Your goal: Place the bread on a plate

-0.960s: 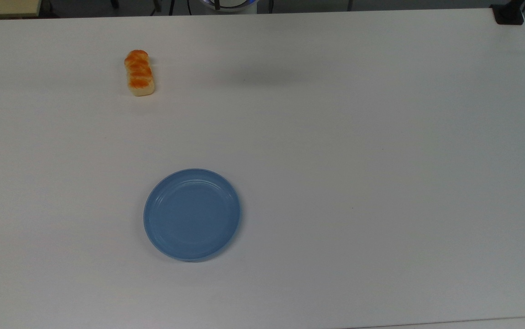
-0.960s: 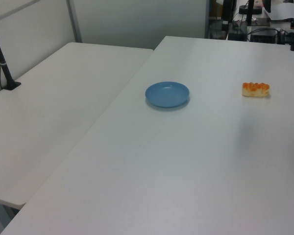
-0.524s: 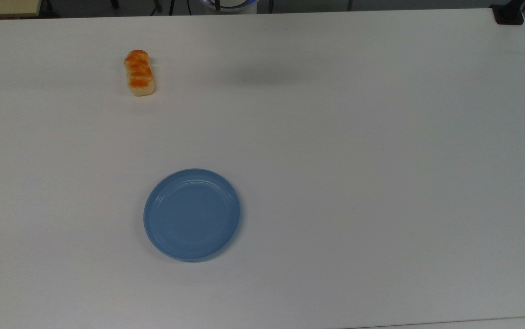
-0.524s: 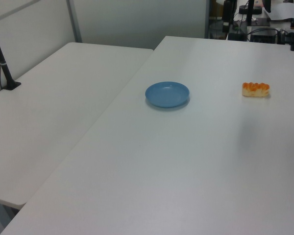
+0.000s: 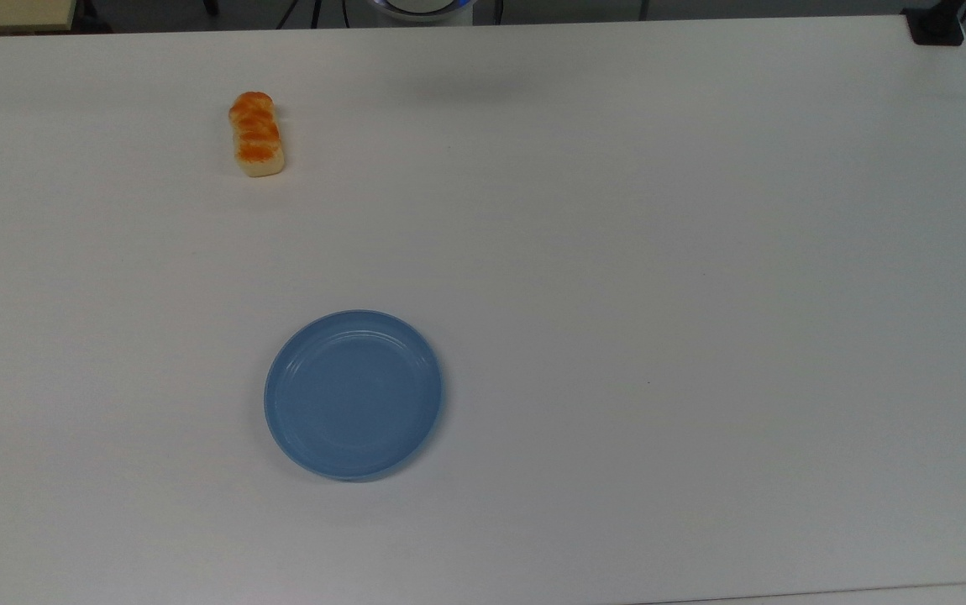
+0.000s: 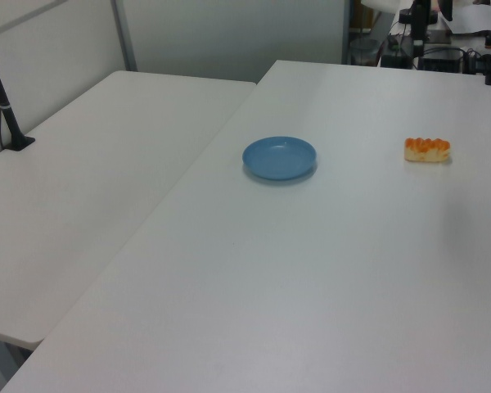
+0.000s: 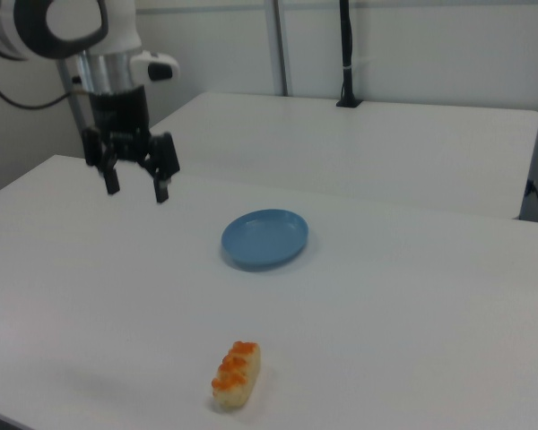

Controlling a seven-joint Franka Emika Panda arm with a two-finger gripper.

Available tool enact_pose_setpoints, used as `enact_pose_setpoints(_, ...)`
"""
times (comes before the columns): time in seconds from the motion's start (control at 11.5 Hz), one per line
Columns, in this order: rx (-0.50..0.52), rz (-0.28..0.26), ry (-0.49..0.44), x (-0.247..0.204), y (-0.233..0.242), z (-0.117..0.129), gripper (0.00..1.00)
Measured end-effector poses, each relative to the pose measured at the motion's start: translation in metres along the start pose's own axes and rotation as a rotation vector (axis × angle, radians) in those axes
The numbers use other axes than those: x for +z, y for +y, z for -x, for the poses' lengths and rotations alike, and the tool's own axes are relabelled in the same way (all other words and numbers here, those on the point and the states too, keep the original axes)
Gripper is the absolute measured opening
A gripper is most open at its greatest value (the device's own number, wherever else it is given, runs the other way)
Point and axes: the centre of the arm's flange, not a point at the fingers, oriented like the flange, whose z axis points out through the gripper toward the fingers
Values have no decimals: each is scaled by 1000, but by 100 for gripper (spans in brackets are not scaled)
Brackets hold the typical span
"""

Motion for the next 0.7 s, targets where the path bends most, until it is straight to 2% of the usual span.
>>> enact_pose_setpoints(0.26,-11,-3,-40,47,3,25,100)
enact_pose_setpoints(0.44,-23,-2,-17,81,23,35,100)
enact_pose_setpoints(0.7,-19,13,62,135,58,37,100)
